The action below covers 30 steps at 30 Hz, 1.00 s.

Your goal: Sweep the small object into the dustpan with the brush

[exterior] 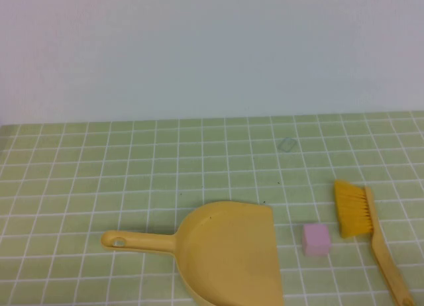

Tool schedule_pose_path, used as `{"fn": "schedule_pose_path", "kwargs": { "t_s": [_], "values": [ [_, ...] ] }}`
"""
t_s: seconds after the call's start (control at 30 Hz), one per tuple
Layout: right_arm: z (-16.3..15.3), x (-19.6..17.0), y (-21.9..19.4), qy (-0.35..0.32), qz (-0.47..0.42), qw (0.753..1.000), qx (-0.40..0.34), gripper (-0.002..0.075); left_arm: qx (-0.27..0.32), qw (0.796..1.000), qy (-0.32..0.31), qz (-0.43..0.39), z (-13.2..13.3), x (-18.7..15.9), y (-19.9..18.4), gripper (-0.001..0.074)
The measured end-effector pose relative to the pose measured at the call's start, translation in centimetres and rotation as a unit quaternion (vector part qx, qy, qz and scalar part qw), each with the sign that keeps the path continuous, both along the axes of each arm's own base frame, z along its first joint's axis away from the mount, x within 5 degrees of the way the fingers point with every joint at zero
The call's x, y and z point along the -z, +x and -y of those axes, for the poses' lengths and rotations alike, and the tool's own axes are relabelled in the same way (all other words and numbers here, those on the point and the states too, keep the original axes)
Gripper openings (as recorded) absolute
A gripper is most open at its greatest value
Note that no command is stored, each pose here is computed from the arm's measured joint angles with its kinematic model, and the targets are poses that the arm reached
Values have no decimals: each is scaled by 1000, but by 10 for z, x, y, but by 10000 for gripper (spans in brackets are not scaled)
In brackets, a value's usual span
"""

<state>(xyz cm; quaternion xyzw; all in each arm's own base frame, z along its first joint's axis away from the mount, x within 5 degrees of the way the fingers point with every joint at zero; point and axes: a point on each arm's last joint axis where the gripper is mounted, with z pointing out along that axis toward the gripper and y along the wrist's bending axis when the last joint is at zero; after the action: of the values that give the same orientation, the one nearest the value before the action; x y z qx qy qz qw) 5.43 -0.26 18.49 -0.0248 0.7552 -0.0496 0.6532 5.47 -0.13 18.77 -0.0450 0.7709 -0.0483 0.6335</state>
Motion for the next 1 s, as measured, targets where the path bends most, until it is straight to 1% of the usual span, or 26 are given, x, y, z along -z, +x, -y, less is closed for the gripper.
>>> {"fn": "schedule_pose_path", "kwargs": {
  "t_s": [0.07, 0.17, 0.23, 0.37, 0.43, 0.5, 0.57, 0.67, 1.0],
  "values": [
    [0, -3, 0, -1, 16, 1000, -1, -3, 0, 1000, 0, 13, 0, -2, 0, -4],
    [-1, -17, 1, -3, 91, 996, -3, -3, -3, 996, -1, 85, -1, -15, 2, -4],
    [-1, -28, 0, -6, 153, 988, -6, -3, -5, 990, -1, 140, -1, -25, 1, -4],
    [-2, -46, -5, -10, 252, 968, -9, -3, -10, 964, -3, 265, -2, -48, -4, -4],
    [-2, -51, -7, -11, 281, 960, -10, -3, -11, 949, -3, 315, -2, -57, -7, -4],
    [-2, -53, -8, -6, 296, 955, -12, -3, -13, 938, -4, 346, -2, -62, -10, -4],
    [-2, -53, -8, -6, 296, 955, -12, -3, -13, 933, -4, 361, -2, -65, -11, -4],
    [-2, -53, -8, -5, 294, 956, -11, -3, -13, 929, -4, 369, -3, -66, -12, -4],
    [-2, -53, -8, 0, 293, 956, -10, -3, -12, 929, -9, 369, -3, -66, -12, -4]
  ]
}}
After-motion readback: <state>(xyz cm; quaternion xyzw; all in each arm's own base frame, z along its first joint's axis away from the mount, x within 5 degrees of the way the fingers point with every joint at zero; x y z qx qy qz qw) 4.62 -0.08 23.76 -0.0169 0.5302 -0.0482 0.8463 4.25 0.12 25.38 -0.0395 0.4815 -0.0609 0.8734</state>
